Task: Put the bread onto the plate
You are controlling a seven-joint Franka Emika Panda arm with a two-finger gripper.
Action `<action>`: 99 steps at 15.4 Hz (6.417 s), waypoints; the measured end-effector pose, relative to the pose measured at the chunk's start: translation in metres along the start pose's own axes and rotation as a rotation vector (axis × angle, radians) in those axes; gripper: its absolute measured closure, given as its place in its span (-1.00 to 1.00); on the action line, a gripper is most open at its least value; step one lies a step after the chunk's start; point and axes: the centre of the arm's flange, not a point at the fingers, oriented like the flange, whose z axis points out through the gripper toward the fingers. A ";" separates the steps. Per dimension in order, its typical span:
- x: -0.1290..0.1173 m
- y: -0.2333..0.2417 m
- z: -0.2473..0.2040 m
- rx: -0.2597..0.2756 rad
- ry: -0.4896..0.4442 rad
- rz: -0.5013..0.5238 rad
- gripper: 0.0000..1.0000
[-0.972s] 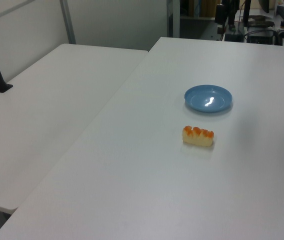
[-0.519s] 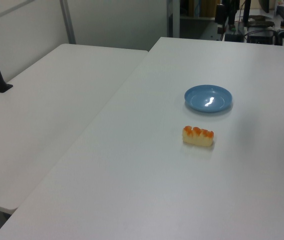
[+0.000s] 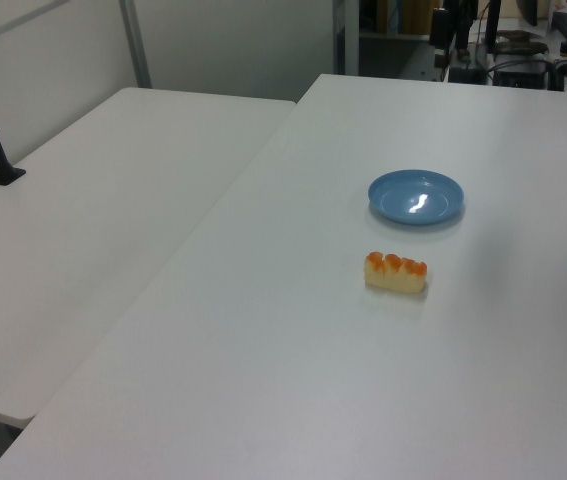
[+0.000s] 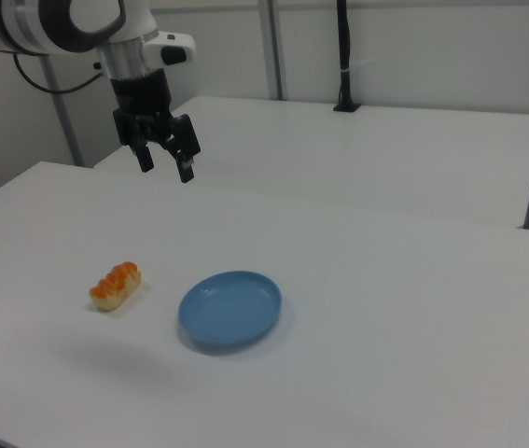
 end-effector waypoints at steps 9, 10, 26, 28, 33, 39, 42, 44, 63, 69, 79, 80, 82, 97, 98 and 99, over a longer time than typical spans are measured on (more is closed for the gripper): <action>-0.008 -0.029 0.005 -0.003 -0.052 -0.112 -1.00; -0.009 -0.042 0.009 -0.003 -0.060 -0.136 -1.00; -0.022 -0.210 0.236 0.064 0.000 -0.172 -1.00; -0.020 -0.215 0.246 0.072 0.008 -0.170 -1.00; -0.028 -0.237 0.267 0.073 -0.026 -0.182 -1.00; -0.034 -0.249 0.288 0.052 -0.056 -0.211 -0.79; -0.033 -0.249 0.290 0.038 -0.052 -0.196 -0.22; -0.031 -0.250 0.287 0.039 -0.044 -0.188 0.20; 0.051 -0.030 0.190 0.001 -0.039 -0.058 0.77; 0.061 -0.009 0.238 -0.020 -0.067 -0.095 0.77; 0.059 0.010 0.291 -0.057 -0.096 -0.109 0.22; 0.060 0.013 0.291 -0.059 -0.096 -0.106 0.07; 0.061 0.017 0.288 -0.061 -0.089 -0.099 -0.35; 0.024 0.034 0.056 -0.111 -0.001 0.093 -1.00; 0.017 0.032 0.039 -0.100 0.025 0.099 -1.00; 0.006 0.032 0.016 -0.092 0.059 0.107 -1.00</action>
